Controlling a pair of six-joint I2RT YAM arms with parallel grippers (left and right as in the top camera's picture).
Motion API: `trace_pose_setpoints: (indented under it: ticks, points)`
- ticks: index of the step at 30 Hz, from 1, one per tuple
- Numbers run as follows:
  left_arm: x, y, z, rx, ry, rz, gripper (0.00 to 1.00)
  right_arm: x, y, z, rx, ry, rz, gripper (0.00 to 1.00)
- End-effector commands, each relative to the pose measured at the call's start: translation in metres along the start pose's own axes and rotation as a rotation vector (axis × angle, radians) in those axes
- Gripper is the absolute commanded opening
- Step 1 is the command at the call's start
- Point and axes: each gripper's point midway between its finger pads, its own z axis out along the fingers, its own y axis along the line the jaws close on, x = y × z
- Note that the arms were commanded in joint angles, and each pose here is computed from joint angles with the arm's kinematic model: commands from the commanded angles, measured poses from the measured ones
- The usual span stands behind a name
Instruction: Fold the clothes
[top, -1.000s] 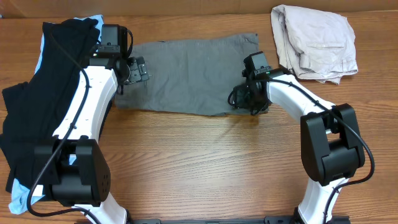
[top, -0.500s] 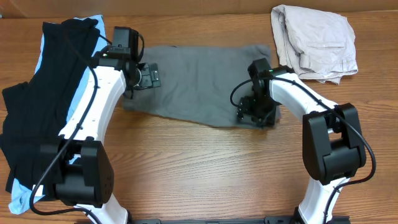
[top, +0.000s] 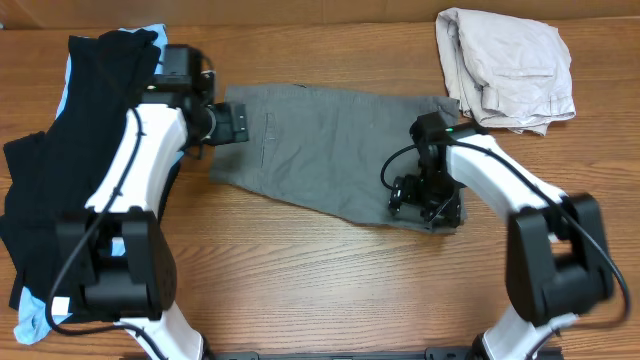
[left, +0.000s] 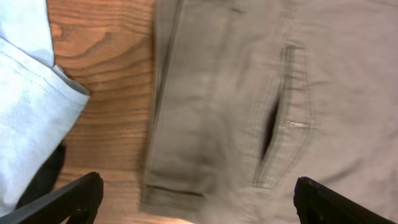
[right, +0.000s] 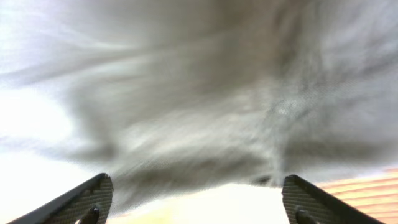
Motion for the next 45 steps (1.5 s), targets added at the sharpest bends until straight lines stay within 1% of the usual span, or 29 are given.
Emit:
trace_pose_setpoints:
  ticks: [1,3,7,15,18,21,22,25,26,27,28,29,32,34,35,36,37,38,39,45]
  points:
    - [0.001,0.0,0.021,0.177,0.053,0.04,1.0,-0.007,0.018,-0.054,-0.098,-0.162,-0.133,0.99]
    - [0.006,0.002,0.035,0.231,0.083,0.058,0.99,-0.007,0.021,-0.069,-0.115,-0.206,-0.167,1.0]
    - [0.015,0.009,0.06,0.244,0.126,0.089,0.97,-0.008,0.024,-0.084,-0.135,-0.251,-0.176,1.0]
    - [0.018,0.005,0.086,0.263,0.137,0.108,0.96,-0.01,0.025,-0.086,-0.14,-0.26,-0.174,1.0]
    - [0.025,0.0,0.099,0.268,0.165,0.114,0.95,-0.013,0.026,-0.087,-0.142,-0.27,-0.175,0.99]
    - [0.037,-0.009,0.114,0.293,0.21,0.117,0.91,-0.016,0.028,-0.088,-0.149,-0.285,-0.175,0.98]
    - [0.042,-0.011,0.12,0.293,0.227,0.113,0.88,-0.017,0.028,-0.089,-0.152,-0.29,-0.176,0.98]
    - [0.055,-0.014,0.138,0.29,0.275,0.101,0.66,-0.024,0.032,-0.092,-0.165,-0.32,-0.18,0.96]
    - [0.058,-0.013,0.142,0.282,0.286,0.094,0.52,-0.026,0.033,-0.093,-0.17,-0.33,-0.182,0.95]
    - [0.061,-0.011,0.147,0.27,0.294,0.085,0.32,-0.029,0.035,-0.094,-0.177,-0.344,-0.184,0.93]
    - [0.062,-0.008,0.15,0.25,0.299,0.068,0.08,-0.032,0.036,-0.095,-0.183,-0.358,-0.184,0.9]
    - [0.063,-0.002,0.153,0.214,0.305,0.047,0.04,-0.036,0.039,-0.097,-0.192,-0.376,-0.183,0.86]
    - [0.06,0.019,0.154,0.105,0.3,-0.031,0.04,-0.051,0.042,-0.105,-0.219,-0.436,-0.176,0.77]
    - [0.055,0.025,0.149,0.104,0.301,-0.054,0.04,-0.061,0.042,-0.11,-0.235,-0.472,-0.163,0.68]
    - [0.052,0.027,0.145,0.107,0.304,-0.065,0.04,-0.065,0.041,-0.111,-0.241,-0.483,-0.152,0.65]
    - [0.049,0.029,0.139,0.109,0.307,-0.075,0.04,-0.068,0.039,-0.112,-0.245,-0.49,-0.137,0.58]
    - [0.044,0.032,0.13,0.108,0.31,-0.079,0.04,-0.071,0.037,-0.112,-0.247,-0.493,-0.127,0.46]
    - [0.037,0.035,0.121,0.108,0.309,-0.073,0.04,-0.074,0.035,-0.11,-0.247,-0.491,-0.109,0.29]
    - [0.026,0.039,0.102,0.11,0.306,-0.054,0.04,-0.078,0.032,-0.107,-0.251,-0.482,-0.077,0.04]
    - [-0.015,0.037,0.031,0.115,0.234,0.067,0.04,-0.083,0.04,-0.096,-0.297,-0.459,-0.084,0.04]
